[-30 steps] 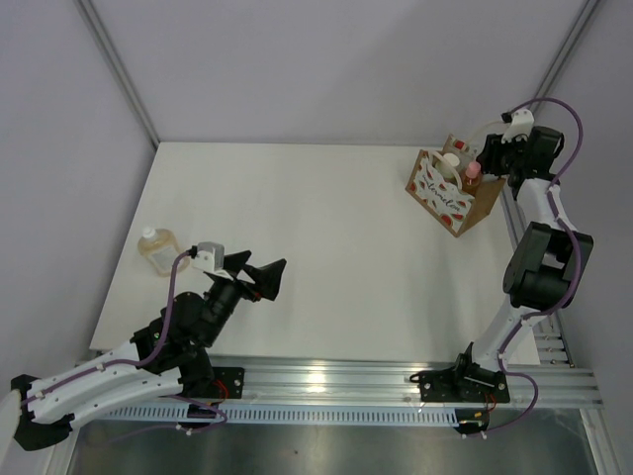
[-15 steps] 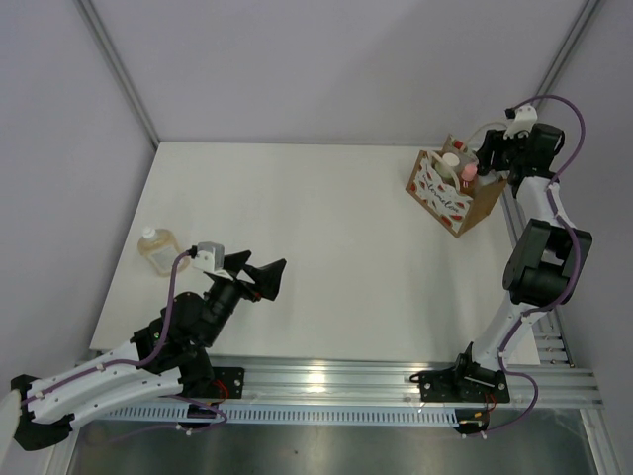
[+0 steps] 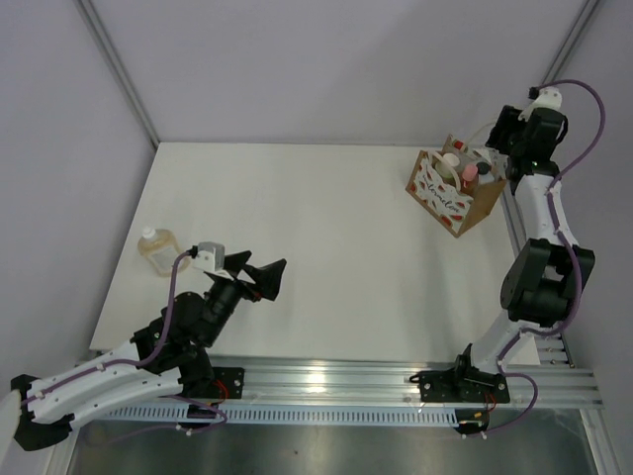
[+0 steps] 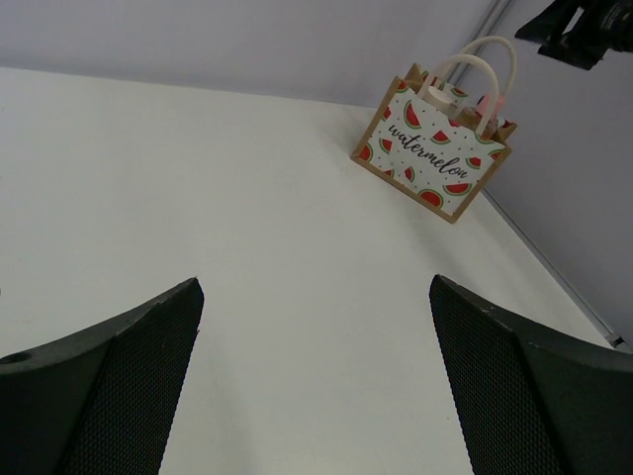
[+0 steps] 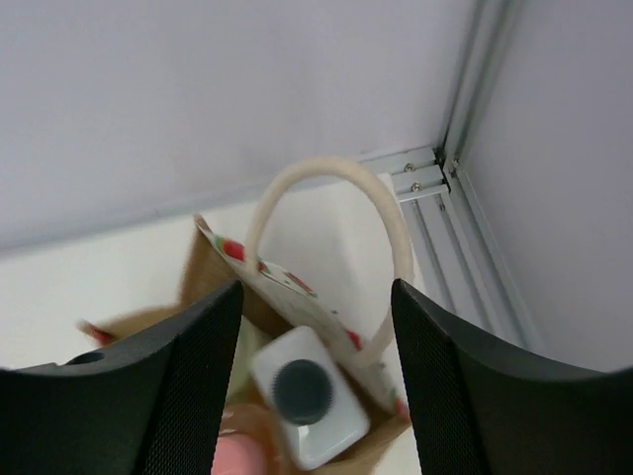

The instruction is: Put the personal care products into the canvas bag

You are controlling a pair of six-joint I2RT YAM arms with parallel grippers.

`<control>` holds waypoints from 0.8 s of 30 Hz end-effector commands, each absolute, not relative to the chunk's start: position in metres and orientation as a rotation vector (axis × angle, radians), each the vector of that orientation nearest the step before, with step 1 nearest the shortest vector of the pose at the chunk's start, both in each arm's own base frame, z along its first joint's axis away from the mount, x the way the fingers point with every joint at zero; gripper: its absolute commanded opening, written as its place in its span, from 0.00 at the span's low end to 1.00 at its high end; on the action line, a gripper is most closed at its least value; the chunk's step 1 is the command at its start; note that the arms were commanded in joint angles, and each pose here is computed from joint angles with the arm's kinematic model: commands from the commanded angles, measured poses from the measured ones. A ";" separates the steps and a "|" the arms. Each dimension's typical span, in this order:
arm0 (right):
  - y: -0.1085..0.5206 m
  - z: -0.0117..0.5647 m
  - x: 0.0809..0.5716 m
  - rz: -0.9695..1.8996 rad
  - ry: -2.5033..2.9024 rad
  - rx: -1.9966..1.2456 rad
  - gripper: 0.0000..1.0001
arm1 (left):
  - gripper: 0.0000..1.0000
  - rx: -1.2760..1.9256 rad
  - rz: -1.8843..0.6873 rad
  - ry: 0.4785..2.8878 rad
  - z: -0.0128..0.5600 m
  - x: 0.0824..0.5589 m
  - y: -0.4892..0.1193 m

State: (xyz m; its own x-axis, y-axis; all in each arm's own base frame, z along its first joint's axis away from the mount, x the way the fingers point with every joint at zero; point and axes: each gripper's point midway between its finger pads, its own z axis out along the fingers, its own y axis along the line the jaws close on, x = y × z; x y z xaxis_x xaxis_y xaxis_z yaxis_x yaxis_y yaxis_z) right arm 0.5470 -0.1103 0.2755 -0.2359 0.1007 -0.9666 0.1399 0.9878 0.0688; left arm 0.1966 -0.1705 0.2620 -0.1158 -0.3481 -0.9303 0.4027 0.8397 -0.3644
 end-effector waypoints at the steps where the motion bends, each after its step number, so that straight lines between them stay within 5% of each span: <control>1: -0.102 0.363 0.513 -0.002 1.569 0.588 0.66 | 0.99 0.009 -0.677 1.529 0.283 0.197 -0.170; 13: 0.141 0.406 0.376 0.515 1.601 0.191 0.70 | 0.99 -0.180 -0.448 1.608 0.293 0.216 -0.137; 18: 0.233 0.319 0.293 0.897 1.717 -0.018 0.70 | 0.99 -0.251 -0.384 1.660 0.292 0.229 -0.123; 24: 0.258 0.253 0.247 0.960 1.809 -0.166 0.71 | 0.99 -0.544 -0.201 1.709 0.292 0.258 -0.059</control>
State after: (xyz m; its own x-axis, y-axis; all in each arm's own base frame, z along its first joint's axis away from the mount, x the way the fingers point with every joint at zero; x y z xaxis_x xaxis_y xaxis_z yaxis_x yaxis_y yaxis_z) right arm 0.2565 0.2447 0.2404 -0.4681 0.2715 -0.8409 -0.4579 0.7394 0.4936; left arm 0.2550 -0.0848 0.2895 -0.1070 -0.3827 -0.9176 -0.1159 0.9215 -0.3708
